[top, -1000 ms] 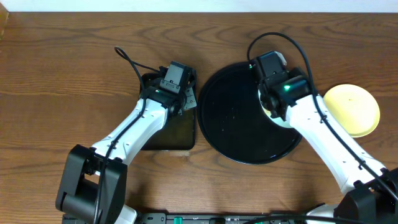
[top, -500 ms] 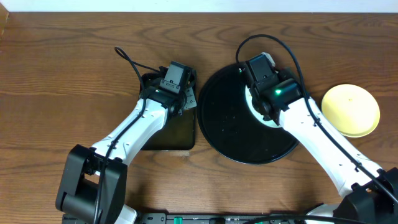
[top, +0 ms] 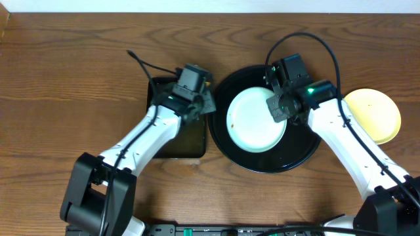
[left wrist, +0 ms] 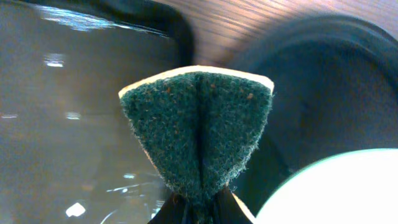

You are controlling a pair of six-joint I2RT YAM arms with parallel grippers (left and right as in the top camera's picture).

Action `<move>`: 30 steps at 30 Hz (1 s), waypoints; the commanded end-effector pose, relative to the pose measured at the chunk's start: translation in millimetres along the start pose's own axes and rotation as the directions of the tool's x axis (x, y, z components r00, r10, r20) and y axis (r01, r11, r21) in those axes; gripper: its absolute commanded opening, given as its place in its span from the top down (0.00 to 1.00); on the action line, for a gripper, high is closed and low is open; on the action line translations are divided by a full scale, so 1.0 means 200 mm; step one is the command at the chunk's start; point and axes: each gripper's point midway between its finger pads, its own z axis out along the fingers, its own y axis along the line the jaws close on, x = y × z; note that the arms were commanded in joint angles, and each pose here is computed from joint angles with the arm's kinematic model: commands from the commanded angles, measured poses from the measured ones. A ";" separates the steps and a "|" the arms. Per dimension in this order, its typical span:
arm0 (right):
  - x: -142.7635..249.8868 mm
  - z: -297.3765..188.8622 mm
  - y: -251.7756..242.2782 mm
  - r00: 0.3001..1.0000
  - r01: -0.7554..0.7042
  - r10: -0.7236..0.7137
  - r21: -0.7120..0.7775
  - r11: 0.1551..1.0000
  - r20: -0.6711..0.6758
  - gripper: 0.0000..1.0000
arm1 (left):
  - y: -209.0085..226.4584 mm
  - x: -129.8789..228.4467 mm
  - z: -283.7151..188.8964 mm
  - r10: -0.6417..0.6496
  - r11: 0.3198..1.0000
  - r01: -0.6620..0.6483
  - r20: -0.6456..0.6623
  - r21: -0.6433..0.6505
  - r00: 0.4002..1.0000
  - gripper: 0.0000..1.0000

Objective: Clean dirty plates on tray and stack at the side

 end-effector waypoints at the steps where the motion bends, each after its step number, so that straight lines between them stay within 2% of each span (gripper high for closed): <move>1: 0.09 0.07 0.07 0.998 -0.054 0.051 -0.078 0.995 -0.038 0.99 | -0.14 0.08 0.01 0.070 0.996 -0.068 -0.021 0.065 0.997 0.92; 12: 0.19 0.21 0.10 0.995 -0.087 0.084 -0.079 0.993 -0.048 0.99 | -0.36 0.35 0.20 0.202 0.973 -0.191 -0.082 0.126 0.976 0.92; 16: 0.19 0.21 0.04 0.995 -0.092 0.091 -0.015 0.996 -0.045 0.99 | -0.35 0.41 0.24 0.216 0.973 -0.204 -0.113 0.112 0.970 0.92; 19: 0.20 0.21 -0.02 0.988 -0.150 0.151 0.039 0.988 -0.041 0.99 | -0.31 0.45 0.27 0.217 0.975 -0.206 -0.147 0.089 0.965 0.92; 30: 0.19 0.22 -0.07 0.982 -0.185 0.186 0.043 0.982 -0.031 0.99 | -0.20 0.56 0.26 0.199 0.979 -0.201 -0.254 0.017 0.947 0.92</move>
